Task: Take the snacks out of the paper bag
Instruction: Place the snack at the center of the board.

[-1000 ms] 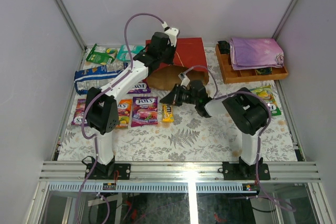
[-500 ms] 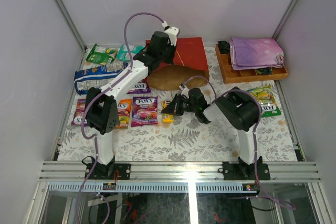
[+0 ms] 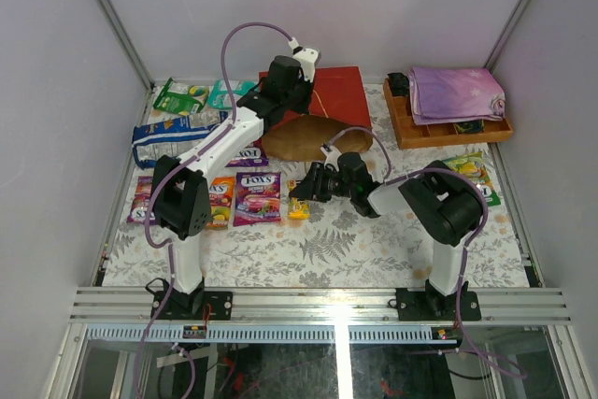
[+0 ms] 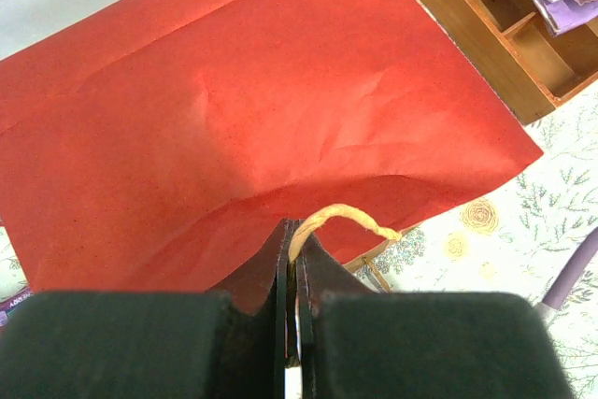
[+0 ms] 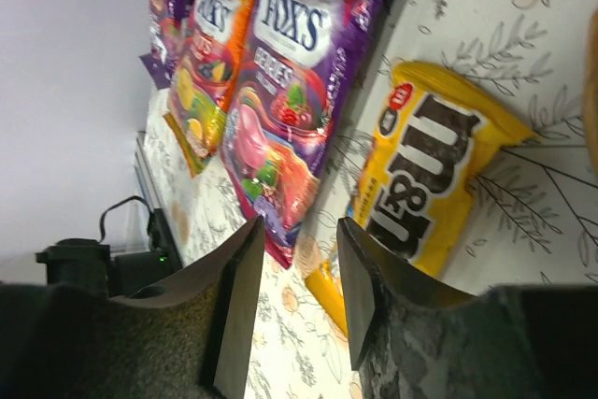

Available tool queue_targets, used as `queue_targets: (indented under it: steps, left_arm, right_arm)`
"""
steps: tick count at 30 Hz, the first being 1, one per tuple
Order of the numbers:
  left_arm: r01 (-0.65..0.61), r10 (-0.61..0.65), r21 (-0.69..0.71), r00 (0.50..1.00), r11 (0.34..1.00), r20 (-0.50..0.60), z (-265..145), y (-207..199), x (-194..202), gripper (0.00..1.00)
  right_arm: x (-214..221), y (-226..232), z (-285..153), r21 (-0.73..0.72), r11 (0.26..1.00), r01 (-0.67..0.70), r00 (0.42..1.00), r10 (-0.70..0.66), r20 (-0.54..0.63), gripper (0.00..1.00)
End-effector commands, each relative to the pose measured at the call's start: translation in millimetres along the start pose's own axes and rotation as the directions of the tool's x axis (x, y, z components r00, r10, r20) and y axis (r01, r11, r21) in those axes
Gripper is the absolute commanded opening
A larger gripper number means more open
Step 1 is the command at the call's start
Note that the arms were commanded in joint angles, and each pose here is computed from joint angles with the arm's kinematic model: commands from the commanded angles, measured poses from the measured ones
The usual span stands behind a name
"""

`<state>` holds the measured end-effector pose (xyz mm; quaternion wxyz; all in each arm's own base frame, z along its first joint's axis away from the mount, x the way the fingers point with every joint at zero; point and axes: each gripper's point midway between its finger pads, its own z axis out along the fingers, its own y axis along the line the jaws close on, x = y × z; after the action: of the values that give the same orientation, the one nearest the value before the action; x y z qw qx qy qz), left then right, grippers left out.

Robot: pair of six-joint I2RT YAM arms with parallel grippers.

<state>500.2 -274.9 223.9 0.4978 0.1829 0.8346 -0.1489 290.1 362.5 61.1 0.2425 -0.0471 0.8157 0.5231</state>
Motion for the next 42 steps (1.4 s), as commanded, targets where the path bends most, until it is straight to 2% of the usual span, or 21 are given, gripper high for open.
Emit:
queue_targets:
  steps: [1,19,24,27,32,35,37,39,42]
  left_arm:
    - [0.017,-0.019,0.018,0.998,1.0,0.066,-11,-3,-28,0.0]
    - [0.009,-0.009,0.002,0.998,1.0,0.066,-15,0,-27,0.0]
    - [0.006,-0.007,0.002,0.998,1.0,0.068,-15,0,-28,0.0]
    - [0.001,-0.001,0.001,0.998,1.0,0.068,-16,0,-30,0.0]
    - [-0.002,0.003,-0.002,0.996,1.0,0.086,-20,0,-40,0.0]
    - [-0.002,0.002,-0.002,0.994,1.0,0.108,-23,-1,-50,0.0]
    - [-0.006,0.006,-0.004,0.992,1.0,0.124,-26,-1,-59,0.0]
    - [-0.01,0.011,-0.006,0.989,1.0,0.146,-29,-1,-71,0.0]
    - [-0.007,0.009,-0.012,0.981,1.0,0.195,-37,-1,-93,0.0]
  right_arm:
    - [2,-6,-1,0.034,0.997,0.072,0.997,-0.072,-0.001,0.45]
    - [22,-25,25,-0.05,0.998,-0.046,0.998,0.045,-0.038,0.47]
    - [16,-13,23,-0.079,0.996,-0.044,0.999,0.042,-0.033,0.48]
    - [3,7,14,-0.098,0.995,0.002,1.0,-0.002,-0.009,0.49]
    - [-24,44,-14,-0.065,0.986,0.152,0.988,-0.149,0.049,0.62]
    - [-44,62,-38,-0.012,0.964,0.265,0.959,-0.262,0.112,0.89]
    - [-58,65,-55,0.05,0.952,0.302,0.937,-0.306,0.167,0.97]
    - [-69,59,-72,0.11,0.948,0.297,0.923,-0.315,0.223,0.99]
    - [-81,28,-94,0.197,0.958,0.207,0.914,-0.261,0.311,1.0]
